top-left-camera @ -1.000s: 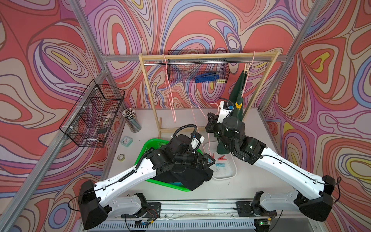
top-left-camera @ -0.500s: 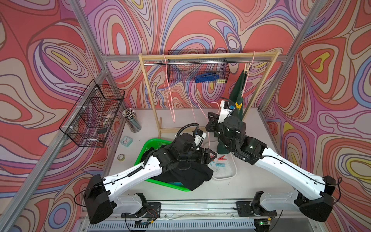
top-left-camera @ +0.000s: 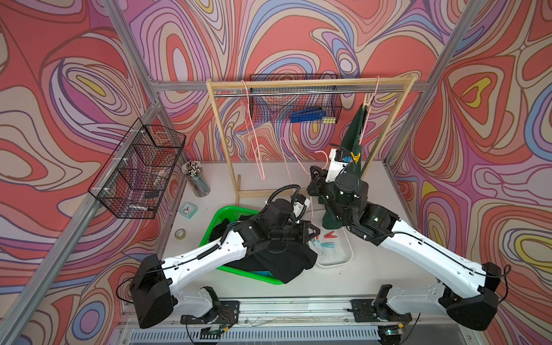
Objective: Remove the clothespins securing t-shirts to the hanger
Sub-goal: Place the hanger on the clothes rail.
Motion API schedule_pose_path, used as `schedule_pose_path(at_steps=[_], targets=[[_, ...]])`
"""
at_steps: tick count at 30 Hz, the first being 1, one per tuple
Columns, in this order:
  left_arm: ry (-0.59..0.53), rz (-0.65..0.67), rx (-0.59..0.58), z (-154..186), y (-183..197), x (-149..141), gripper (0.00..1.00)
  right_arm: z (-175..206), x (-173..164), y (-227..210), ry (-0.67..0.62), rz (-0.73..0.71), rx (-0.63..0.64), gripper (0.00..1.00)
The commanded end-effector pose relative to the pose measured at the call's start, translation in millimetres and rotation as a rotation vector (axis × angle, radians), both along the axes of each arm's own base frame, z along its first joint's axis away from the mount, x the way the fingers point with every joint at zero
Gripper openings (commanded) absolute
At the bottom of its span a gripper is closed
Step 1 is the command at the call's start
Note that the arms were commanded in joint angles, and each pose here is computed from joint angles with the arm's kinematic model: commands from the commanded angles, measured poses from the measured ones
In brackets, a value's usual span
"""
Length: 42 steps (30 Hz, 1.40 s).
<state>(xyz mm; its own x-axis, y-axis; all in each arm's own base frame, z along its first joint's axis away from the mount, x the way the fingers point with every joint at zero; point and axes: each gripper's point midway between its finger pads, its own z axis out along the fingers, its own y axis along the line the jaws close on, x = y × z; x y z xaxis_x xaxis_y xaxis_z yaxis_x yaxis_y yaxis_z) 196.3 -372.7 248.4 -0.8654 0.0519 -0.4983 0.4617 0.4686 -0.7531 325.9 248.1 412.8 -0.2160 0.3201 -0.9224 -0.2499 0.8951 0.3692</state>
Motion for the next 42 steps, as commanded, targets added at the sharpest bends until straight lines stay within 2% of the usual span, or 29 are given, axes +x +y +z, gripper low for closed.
schedule_pose_path(at_steps=[1,6,12,17,25,33,39,42], targets=[[0.012,0.016,-0.027,8,0,2,0.00,4,-2,-3,-0.009,-0.001,0.008,0.01],[-0.021,0.032,-0.025,11,5,3,0.00,1,-8,-8,-0.010,0.005,-0.009,0.27],[-0.049,0.040,-0.021,22,7,5,0.00,-3,-23,-24,-0.006,0.020,-0.024,0.63],[-0.084,0.055,-0.004,37,11,9,0.00,-9,-38,-42,-0.006,0.015,-0.043,0.84],[-0.128,0.123,-0.027,75,14,21,0.00,-23,-49,-65,0.011,-0.019,-0.080,0.98],[-0.124,0.161,-0.049,109,11,45,0.00,-35,-52,-63,0.030,0.006,-0.150,0.98],[-0.089,0.191,-0.154,140,14,71,0.00,-46,-52,-62,0.057,0.019,-0.223,0.98],[-0.103,0.220,-0.157,150,17,83,0.00,-44,-52,-61,0.047,0.028,-0.242,0.98]])
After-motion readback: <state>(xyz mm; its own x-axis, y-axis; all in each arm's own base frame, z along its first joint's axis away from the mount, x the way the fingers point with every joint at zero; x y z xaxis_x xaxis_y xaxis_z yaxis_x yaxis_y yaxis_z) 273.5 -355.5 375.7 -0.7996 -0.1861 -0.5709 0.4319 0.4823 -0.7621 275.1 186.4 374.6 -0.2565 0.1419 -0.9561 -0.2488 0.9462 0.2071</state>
